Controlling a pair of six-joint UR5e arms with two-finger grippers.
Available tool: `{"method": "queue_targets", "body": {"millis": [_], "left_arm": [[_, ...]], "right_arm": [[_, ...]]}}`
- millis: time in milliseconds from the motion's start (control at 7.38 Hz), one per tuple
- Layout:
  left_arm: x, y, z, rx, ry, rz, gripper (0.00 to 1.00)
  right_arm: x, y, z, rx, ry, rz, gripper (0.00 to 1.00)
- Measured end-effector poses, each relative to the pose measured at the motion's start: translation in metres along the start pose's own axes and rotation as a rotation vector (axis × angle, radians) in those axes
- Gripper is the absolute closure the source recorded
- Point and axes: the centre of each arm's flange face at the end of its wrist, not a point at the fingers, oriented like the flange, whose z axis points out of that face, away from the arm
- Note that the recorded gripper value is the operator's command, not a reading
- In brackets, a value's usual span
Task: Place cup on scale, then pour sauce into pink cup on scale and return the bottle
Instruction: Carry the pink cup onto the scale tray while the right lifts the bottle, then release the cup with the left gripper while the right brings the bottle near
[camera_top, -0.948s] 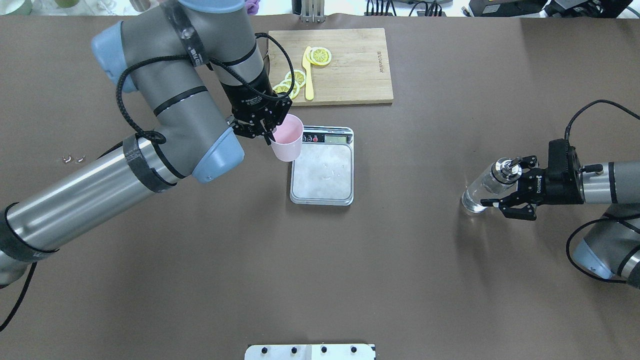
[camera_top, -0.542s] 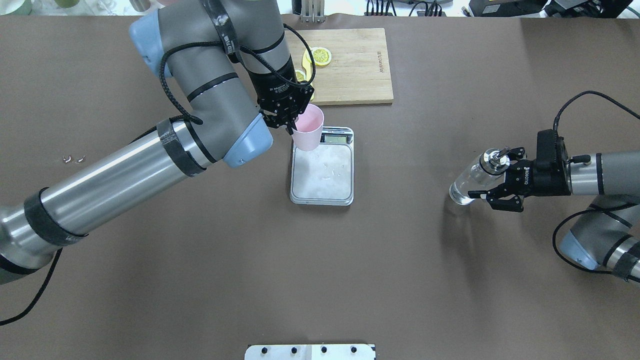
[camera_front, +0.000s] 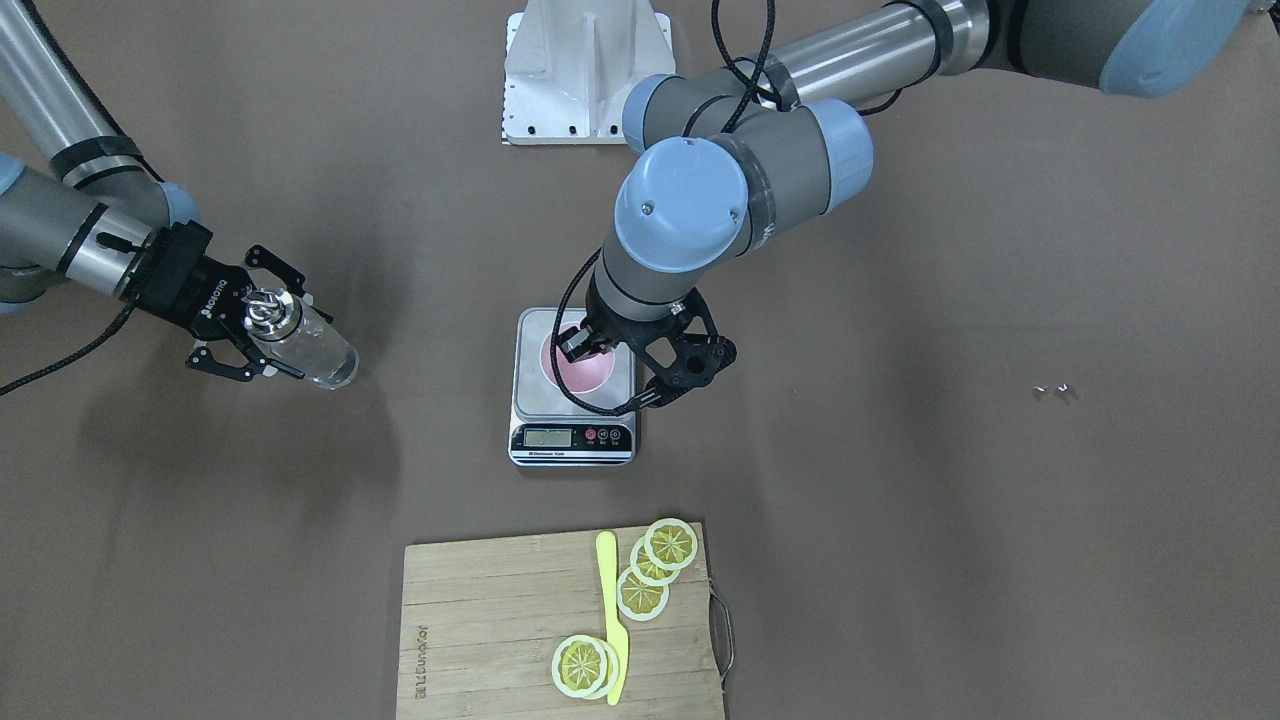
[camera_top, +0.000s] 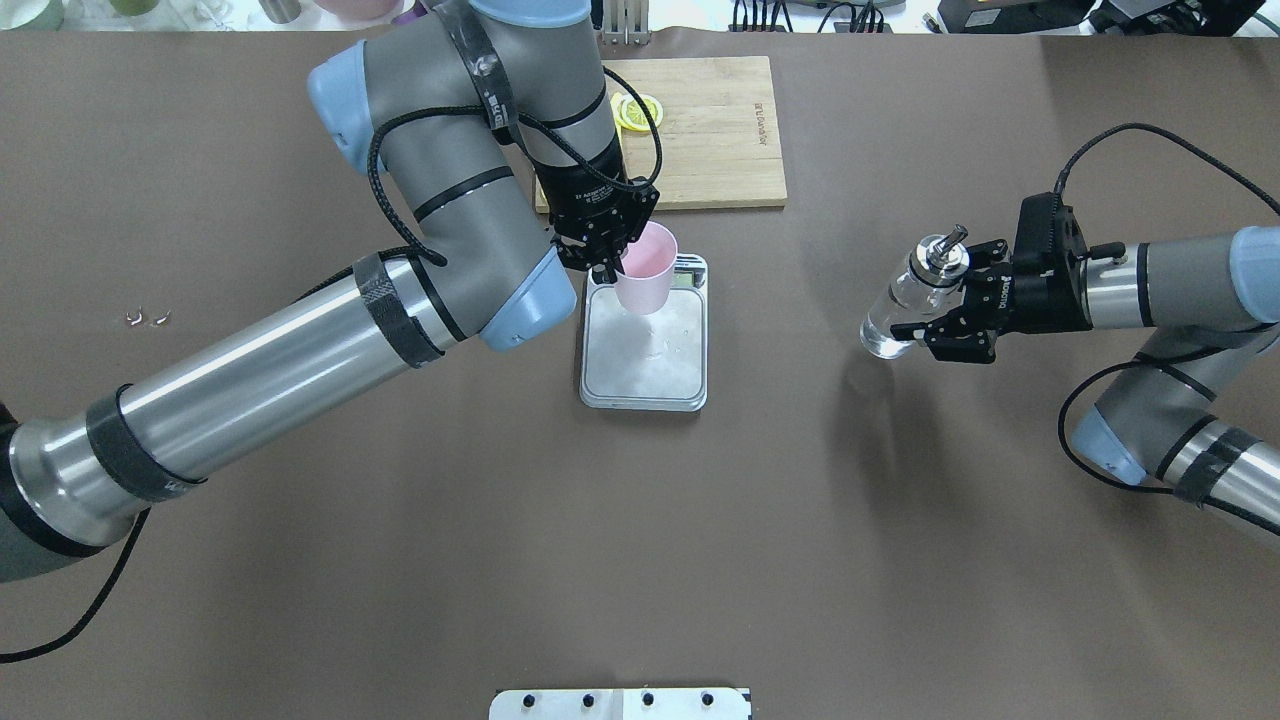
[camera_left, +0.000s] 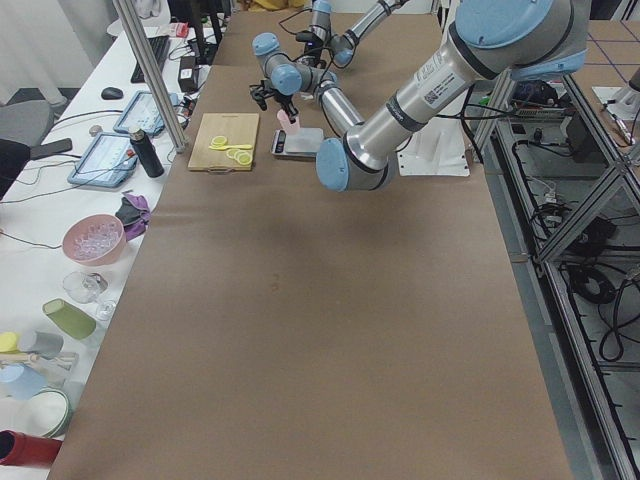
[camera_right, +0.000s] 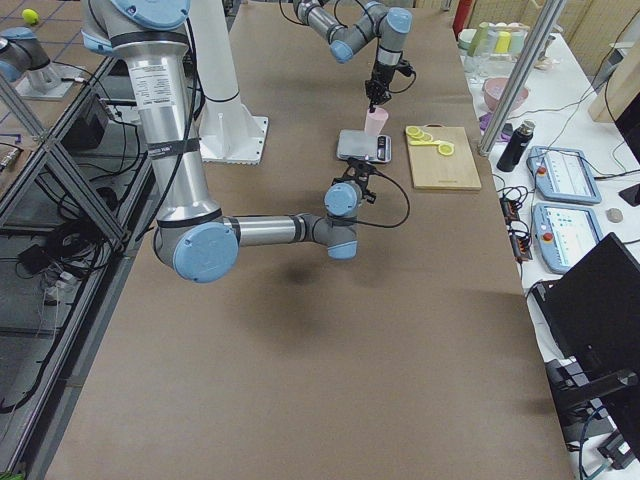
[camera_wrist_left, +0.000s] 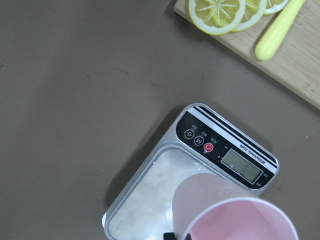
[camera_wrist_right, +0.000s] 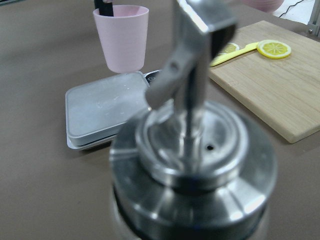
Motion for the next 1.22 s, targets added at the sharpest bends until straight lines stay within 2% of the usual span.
{"method": "queue_targets", "body": {"millis": [406,813,948,1084,1219], "left_arm": [[-0.004,0.01,0.015,-0.013,0.013,0.004,1.0],[-0.006,0.014,0.024,0.009,0.009,0.01,0.99],[-0.006,0.015,0.025,0.011,0.01,0.009,0.65],[-0.006,0.015,0.025,0.013,0.01,0.009,0.14],[-0.006,0.015,0.025,0.012,0.015,0.014,0.04]], "right_arm": [[-0.007,-0.053,0.01,-0.067,0.045,0.042,0.48],[-0.033,-0.091,0.032,-0.145,0.082,0.067,0.48],[-0.042,-0.103,0.041,-0.169,0.096,0.072,0.49],[-0.051,-0.115,0.047,-0.195,0.109,0.074,0.48],[-0.058,-0.125,0.05,-0.222,0.12,0.069,0.48]]}}
